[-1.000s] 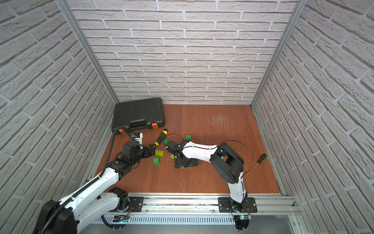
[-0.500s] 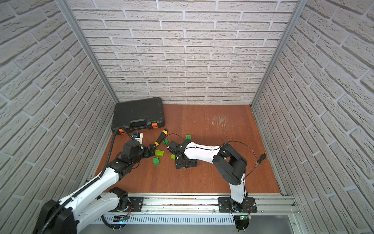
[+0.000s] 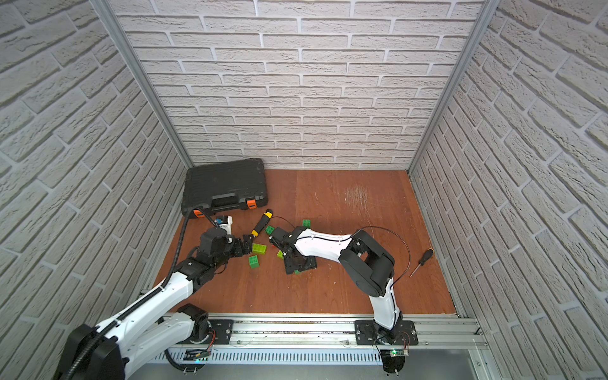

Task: Assemble a spoon with lego
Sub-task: Pick up the lego brick from the center of the board, then assemble the lego brick with the lego brick.

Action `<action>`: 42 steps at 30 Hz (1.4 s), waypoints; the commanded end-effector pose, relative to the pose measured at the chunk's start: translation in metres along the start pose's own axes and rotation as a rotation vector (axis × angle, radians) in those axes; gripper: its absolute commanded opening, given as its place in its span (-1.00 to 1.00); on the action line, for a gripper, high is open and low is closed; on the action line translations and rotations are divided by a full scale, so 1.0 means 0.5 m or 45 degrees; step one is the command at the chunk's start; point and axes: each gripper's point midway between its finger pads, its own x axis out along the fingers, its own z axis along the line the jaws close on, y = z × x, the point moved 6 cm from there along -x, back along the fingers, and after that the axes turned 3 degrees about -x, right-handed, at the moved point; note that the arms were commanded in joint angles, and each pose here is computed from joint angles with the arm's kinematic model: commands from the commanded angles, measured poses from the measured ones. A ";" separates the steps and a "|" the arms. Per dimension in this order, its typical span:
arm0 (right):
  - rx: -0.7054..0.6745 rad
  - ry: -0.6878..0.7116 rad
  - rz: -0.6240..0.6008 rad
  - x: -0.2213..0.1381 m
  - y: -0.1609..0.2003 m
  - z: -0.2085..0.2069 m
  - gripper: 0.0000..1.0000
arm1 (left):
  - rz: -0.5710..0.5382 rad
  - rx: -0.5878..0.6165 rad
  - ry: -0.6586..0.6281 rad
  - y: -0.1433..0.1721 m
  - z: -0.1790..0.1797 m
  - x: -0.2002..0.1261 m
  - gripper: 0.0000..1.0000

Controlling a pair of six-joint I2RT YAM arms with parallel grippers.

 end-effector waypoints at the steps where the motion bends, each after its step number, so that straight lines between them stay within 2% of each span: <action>1: -0.039 0.033 0.039 0.003 0.006 -0.007 0.48 | -0.014 0.012 0.002 -0.008 -0.006 -0.001 0.96; 4: -0.051 0.032 0.043 0.003 0.007 -0.007 0.43 | -0.014 0.010 0.003 -0.009 -0.007 0.001 0.97; 9: -0.046 0.019 0.009 -0.026 -0.002 -0.012 0.19 | -0.010 0.034 0.057 -0.015 -0.024 0.003 0.96; 16: 0.035 -0.105 -0.108 -0.163 -0.045 -0.058 0.11 | -0.051 0.072 0.187 -0.036 -0.059 0.004 0.96; 22: 0.136 -0.196 -0.194 -0.250 -0.135 -0.122 0.09 | -0.067 0.103 0.268 -0.050 -0.085 0.022 0.97; 26: 0.151 -0.220 -0.182 -0.252 -0.193 -0.141 0.08 | -0.049 0.129 0.273 -0.056 -0.093 0.039 0.96; 31: 0.163 -0.185 -0.128 -0.219 -0.240 -0.147 0.08 | -0.031 0.145 0.263 -0.058 -0.095 0.058 0.96; 42: 0.174 -0.170 -0.076 -0.176 -0.265 -0.147 0.07 | 0.006 0.136 0.282 -0.050 -0.101 0.095 0.97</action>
